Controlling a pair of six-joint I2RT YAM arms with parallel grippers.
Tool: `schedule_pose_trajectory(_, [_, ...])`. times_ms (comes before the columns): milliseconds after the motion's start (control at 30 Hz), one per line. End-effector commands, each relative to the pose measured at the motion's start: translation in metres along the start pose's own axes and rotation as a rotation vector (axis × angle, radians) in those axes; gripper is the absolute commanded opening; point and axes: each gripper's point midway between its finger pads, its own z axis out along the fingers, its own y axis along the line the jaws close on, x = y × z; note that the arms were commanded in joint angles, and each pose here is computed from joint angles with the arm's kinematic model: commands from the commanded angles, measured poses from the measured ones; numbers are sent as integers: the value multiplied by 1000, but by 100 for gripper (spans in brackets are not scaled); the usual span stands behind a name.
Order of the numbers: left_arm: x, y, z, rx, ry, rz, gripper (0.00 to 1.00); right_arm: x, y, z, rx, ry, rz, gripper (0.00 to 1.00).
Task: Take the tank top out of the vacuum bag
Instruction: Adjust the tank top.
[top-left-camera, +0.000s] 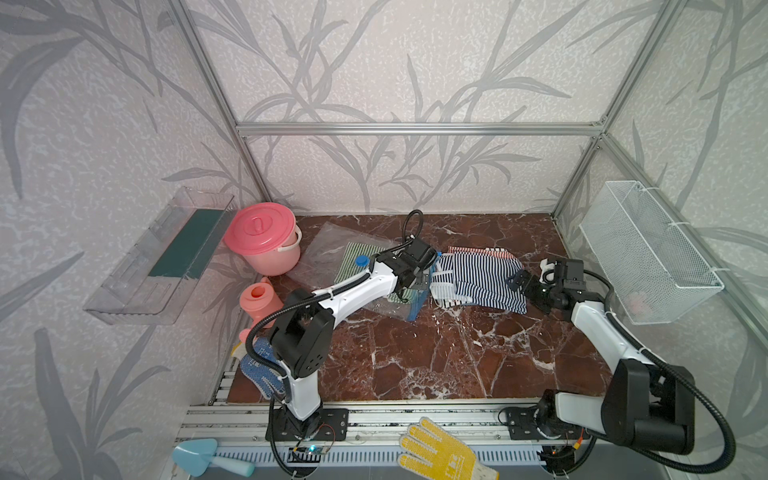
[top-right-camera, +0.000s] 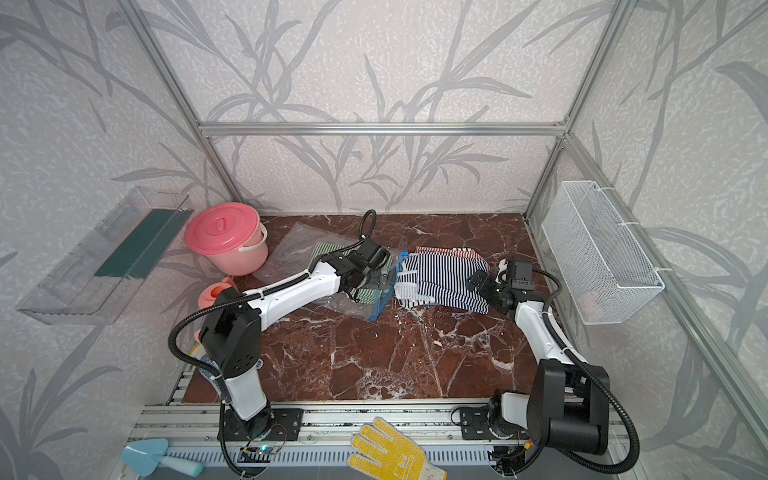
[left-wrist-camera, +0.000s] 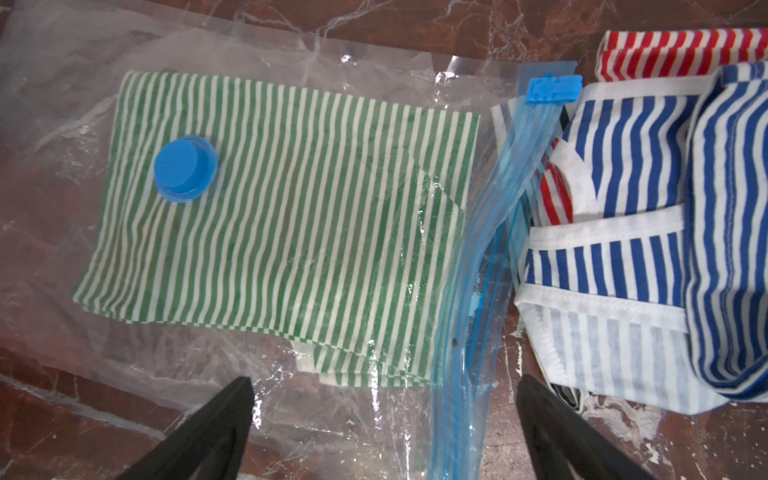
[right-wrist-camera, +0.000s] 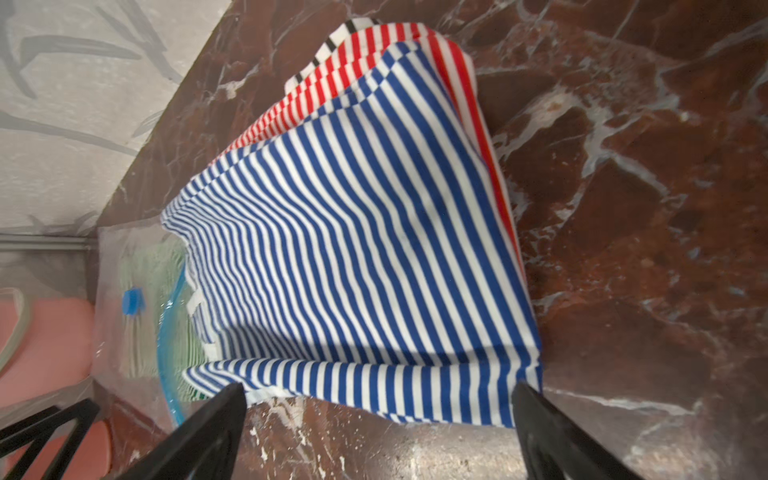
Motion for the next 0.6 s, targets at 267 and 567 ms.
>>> schedule_pose_trajectory(267, [6,-9,26,26,36,18,99,8,15,-23,-101,-60,-44,99])
schedule_pose_trajectory(567, [13,-13,41,18,70,22,92,-2,-1,-33,-39,-106,-50,99])
